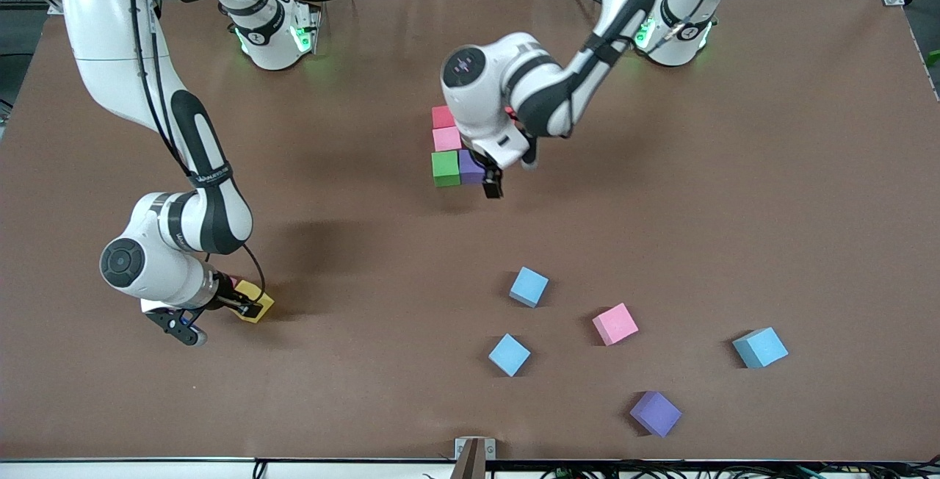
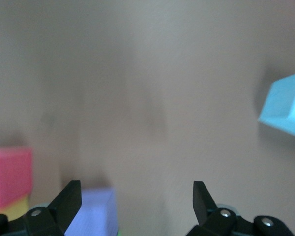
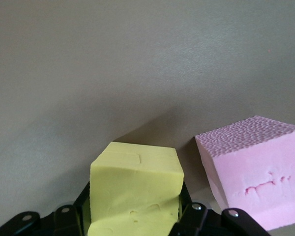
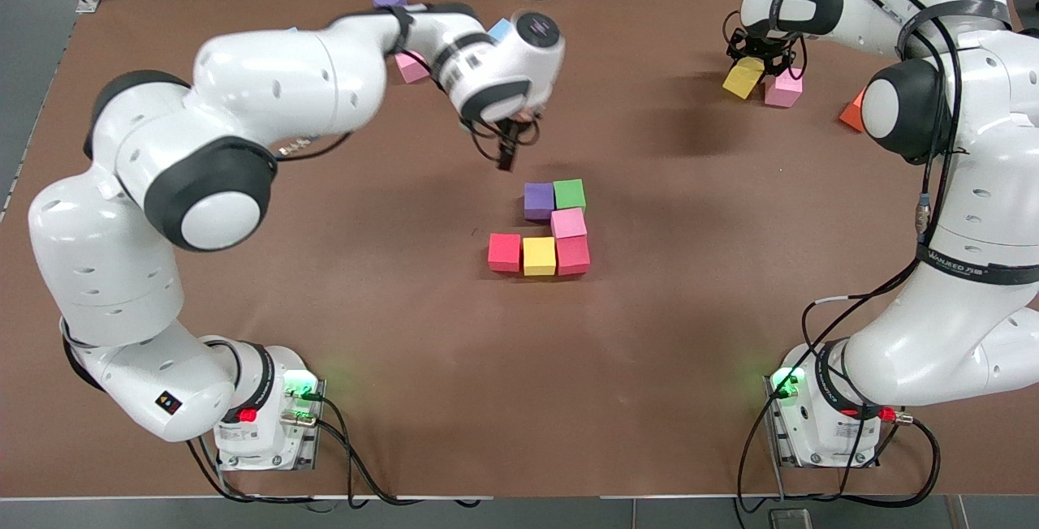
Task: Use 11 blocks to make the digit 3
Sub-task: 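Place the purple cube beside green with the left gripper while the right gripper grasps yellow, then reach the left gripper to the pink cube while the right gripper lifts yellow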
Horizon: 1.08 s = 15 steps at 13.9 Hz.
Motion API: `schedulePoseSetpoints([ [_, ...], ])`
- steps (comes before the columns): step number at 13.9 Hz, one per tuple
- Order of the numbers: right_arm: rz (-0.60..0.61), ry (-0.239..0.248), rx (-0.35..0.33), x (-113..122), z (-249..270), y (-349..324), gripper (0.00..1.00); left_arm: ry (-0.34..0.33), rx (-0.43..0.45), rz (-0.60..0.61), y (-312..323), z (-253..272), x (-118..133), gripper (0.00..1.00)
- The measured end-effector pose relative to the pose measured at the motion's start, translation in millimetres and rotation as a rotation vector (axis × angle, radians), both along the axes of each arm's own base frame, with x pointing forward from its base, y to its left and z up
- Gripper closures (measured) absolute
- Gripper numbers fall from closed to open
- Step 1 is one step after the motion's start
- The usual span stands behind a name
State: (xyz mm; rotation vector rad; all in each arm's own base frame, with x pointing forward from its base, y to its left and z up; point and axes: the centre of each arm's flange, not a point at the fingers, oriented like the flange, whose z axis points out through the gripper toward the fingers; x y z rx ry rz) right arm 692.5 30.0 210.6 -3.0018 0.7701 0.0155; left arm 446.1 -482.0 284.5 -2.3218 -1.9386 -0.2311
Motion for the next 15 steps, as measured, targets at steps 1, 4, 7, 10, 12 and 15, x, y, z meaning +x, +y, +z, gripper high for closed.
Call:
schedulePoseSetpoints([
  [1, 0.025, 0.004, 0.002, 0.1, 4.4, 3.4, 0.56, 0.016, 0.006, -0.059, 16.1, -0.1, 16.7, 0.00],
  [4, 0.134, 0.048, 0.023, -4.8, 43.9, 30.5, 0.63, 0.068, 0.019, -0.275, 52.9, -0.2, 51.1, 0.00],
  [7, 0.270, 0.030, 0.037, -14.1, 89.4, 85.9, 0.63, 0.089, 0.005, -0.493, 84.5, 1.9, 81.6, 0.00],
  [10, 0.472, 0.045, 0.043, -31.3, 96.1, 147.0, 0.63, 0.074, -0.016, -0.672, 109.6, 3.8, 107.0, 0.00],
  [12, 0.596, 0.053, 0.045, -45.1, 91.4, 184.9, 0.63, 0.094, -0.008, -0.788, 123.8, 3.7, 116.5, 0.00],
  [15, 0.612, 0.062, 0.043, -55.2, 88.7, 208.7, 0.66, 0.097, -0.004, -0.936, 153.5, 3.9, 137.6, 0.00],
])
